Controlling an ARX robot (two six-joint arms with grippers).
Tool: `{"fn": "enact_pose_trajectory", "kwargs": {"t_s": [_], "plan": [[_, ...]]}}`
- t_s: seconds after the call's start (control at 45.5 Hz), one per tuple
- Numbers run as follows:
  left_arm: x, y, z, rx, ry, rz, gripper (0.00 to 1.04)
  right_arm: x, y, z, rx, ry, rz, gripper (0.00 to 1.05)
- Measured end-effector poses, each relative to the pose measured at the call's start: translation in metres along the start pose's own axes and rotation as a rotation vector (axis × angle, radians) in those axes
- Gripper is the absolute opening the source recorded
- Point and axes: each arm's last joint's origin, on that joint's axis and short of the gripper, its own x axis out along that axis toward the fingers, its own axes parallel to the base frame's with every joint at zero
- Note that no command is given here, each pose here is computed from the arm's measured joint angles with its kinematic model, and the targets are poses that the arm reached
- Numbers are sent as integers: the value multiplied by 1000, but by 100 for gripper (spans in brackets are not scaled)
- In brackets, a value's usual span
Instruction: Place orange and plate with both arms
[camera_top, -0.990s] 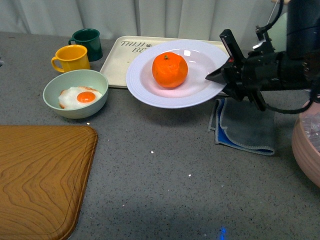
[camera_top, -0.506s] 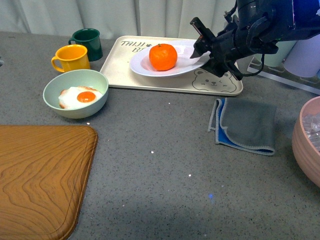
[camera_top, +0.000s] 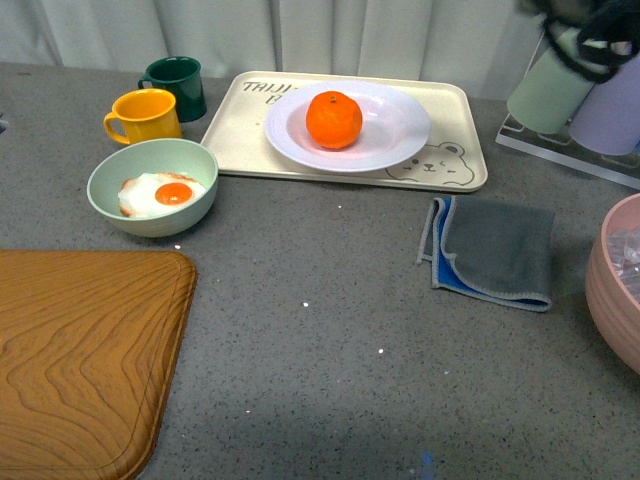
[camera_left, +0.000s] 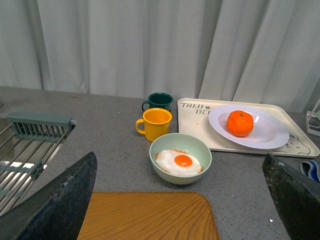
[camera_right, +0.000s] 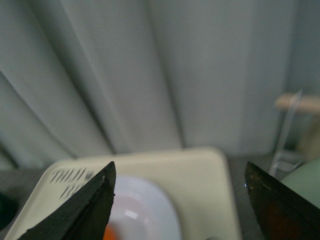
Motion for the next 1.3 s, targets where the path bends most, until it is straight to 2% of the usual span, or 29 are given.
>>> {"fn": "enact_pose_trajectory", "kwargs": {"t_s": [0.066,0.176,0.352,0.396,0.462,0.528,0.638,0.726,0.924,1.056,1.21,1.298], "plan": [[0,0,0,0,0,0,98,-54,-13,17,-103,-173,-21,61],[0,0,0,0,0,0,98,-119,-32,17,-156,-238,-29,44],[0,0,0,0,0,0,98,-264,-77,-27,-216,-33,-47,7],[0,0,0,0,0,0,98,-293,-84,-37,-219,16,-52,1],[0,0,0,0,0,1,98,-324,-87,-39,-215,38,-75,1],[0,0,0,0,0,0,98,-347,-84,-32,-217,-45,-56,1],[0,0,0,0,0,0,98,-361,-82,-28,-219,-135,-47,1],[0,0,0,0,0,0,98,-361,-82,-28,-220,-138,-46,1],[0,0,0,0,0,0,98,-361,-82,-28,-221,-140,-46,28],[0,0,0,0,0,1,98,-361,-82,-28,-221,-140,-46,49],[0,0,0,0,0,0,98,-361,-82,-28,-221,-140,-46,81],[0,0,0,0,0,0,98,-361,-82,-28,-221,-140,-46,95]]}}
